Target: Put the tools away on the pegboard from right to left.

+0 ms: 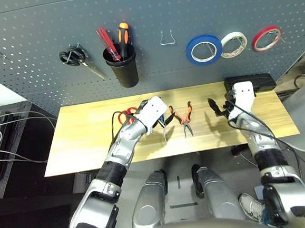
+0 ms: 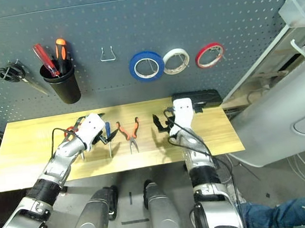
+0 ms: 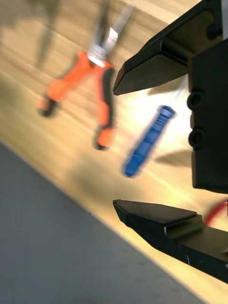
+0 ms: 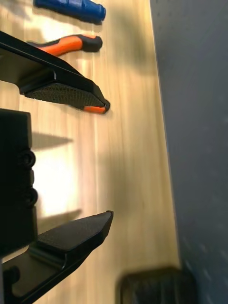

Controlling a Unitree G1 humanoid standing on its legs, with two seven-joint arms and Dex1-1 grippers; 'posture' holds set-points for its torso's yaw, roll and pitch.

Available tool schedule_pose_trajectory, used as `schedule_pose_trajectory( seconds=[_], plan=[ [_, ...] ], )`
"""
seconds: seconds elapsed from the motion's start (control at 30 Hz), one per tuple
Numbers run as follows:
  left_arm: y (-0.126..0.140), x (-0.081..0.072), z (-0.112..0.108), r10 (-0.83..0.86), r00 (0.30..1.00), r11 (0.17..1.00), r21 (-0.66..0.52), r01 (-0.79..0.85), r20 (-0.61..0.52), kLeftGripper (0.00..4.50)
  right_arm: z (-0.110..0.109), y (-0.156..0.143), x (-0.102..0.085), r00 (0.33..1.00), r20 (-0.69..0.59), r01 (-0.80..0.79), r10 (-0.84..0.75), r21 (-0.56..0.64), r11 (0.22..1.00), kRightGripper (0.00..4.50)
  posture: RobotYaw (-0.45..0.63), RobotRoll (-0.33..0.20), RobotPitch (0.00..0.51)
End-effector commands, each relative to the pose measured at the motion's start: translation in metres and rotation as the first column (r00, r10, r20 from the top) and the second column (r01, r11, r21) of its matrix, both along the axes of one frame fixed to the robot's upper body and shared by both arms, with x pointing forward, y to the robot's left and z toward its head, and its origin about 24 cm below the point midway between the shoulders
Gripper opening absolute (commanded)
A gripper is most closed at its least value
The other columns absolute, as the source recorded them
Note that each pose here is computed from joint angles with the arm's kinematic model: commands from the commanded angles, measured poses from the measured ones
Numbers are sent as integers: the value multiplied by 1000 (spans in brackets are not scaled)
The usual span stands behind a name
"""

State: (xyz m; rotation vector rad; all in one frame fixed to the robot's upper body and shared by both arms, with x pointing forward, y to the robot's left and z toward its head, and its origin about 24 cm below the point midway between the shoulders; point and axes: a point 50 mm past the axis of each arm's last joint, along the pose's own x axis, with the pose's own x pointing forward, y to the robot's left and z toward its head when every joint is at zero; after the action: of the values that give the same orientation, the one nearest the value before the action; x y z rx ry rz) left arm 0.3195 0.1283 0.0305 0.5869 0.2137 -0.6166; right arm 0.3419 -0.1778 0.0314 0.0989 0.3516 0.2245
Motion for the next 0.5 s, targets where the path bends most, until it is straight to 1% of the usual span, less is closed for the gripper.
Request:
schedule_pose_trajectory(
  seconds=[0.03,0.13,0.23,0.4,0.5],
  plan=[
    [3,0,-8,56,997,998,37,-54,-55,4500,-12,10,2,992,-130,7,-3,31,1000,4484,148,0,281],
    [3,-1,-9,75,994,996,45,-72,-76,4500,-9,21,8,987,-162,8,-3,32,999,4484,164,0,295],
    [1,-5,-7,76,994,996,41,-73,-76,4500,-7,30,10,985,-172,-5,12,43,999,4484,177,0,312],
    [4,-14,-2,83,994,996,26,-81,-69,4500,-14,38,4,979,-203,-25,32,37,999,4484,197,0,340],
    [7,-18,5,95,995,995,7,-95,-41,4500,-21,41,1,966,-255,-34,36,13,999,4484,204,0,349]
  ],
)
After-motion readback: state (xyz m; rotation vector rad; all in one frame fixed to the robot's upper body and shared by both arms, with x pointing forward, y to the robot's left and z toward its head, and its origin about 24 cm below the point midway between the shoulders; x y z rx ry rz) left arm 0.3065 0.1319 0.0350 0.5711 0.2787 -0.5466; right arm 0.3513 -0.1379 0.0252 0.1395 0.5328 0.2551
